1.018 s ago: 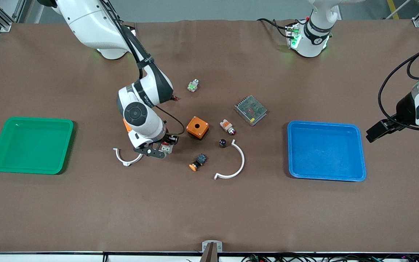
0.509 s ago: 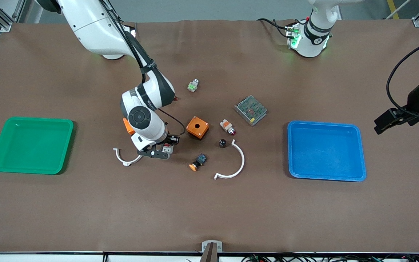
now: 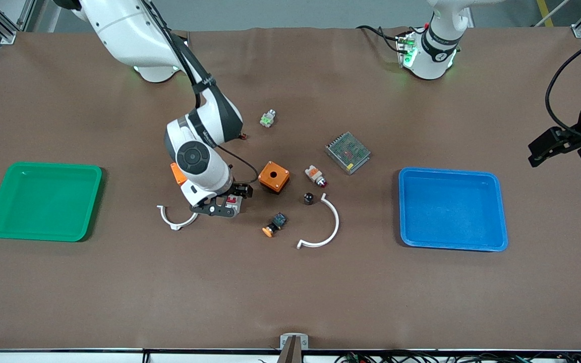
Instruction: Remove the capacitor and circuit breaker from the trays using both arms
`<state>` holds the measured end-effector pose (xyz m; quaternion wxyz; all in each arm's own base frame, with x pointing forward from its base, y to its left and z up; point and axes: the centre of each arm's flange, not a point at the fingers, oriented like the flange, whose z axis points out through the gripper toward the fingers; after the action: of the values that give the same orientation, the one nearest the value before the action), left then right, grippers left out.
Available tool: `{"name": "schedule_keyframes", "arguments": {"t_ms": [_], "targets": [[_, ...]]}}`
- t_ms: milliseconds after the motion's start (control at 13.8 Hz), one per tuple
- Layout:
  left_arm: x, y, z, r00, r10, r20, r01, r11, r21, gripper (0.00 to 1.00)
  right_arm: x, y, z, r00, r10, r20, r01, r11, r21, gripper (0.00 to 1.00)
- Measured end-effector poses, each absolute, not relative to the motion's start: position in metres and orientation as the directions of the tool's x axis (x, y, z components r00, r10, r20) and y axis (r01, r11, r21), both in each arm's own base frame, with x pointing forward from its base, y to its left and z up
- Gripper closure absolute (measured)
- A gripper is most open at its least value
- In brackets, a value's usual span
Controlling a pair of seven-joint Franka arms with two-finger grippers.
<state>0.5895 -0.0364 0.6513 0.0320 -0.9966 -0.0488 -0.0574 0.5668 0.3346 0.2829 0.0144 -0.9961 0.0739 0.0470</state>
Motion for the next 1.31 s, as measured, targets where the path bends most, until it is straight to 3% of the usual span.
{"name": "schedule_keyframes", "arguments": {"t_ms": [364,655,945,1309], "targets": [[0.574,-0.028,0.658,0.992,0.075,0.097,0.082,-0.994,-0.07,0.0,0.536,0.308,0.436,0.992,-0.1,-0.081,-0.095,-0.994,0.057,0.0],[0.558,-0.004,0.664,0.995,0.06,0.084,0.063,-0.998,-0.029,0.0,0.52,0.234,0.532,0.995,-0.071,-0.07,-0.068,-0.997,0.047,0.0],[0.55,0.0,0.668,0.996,0.055,0.071,0.057,-0.998,-0.025,0.0,0.534,0.111,0.575,0.997,-0.062,-0.051,-0.061,-0.998,0.022,0.0],[0.547,-0.012,0.665,0.998,0.035,0.053,0.037,-0.999,-0.025,0.0,0.54,-0.008,0.589,0.996,-0.078,-0.031,-0.078,-0.997,0.008,0.0]]}}
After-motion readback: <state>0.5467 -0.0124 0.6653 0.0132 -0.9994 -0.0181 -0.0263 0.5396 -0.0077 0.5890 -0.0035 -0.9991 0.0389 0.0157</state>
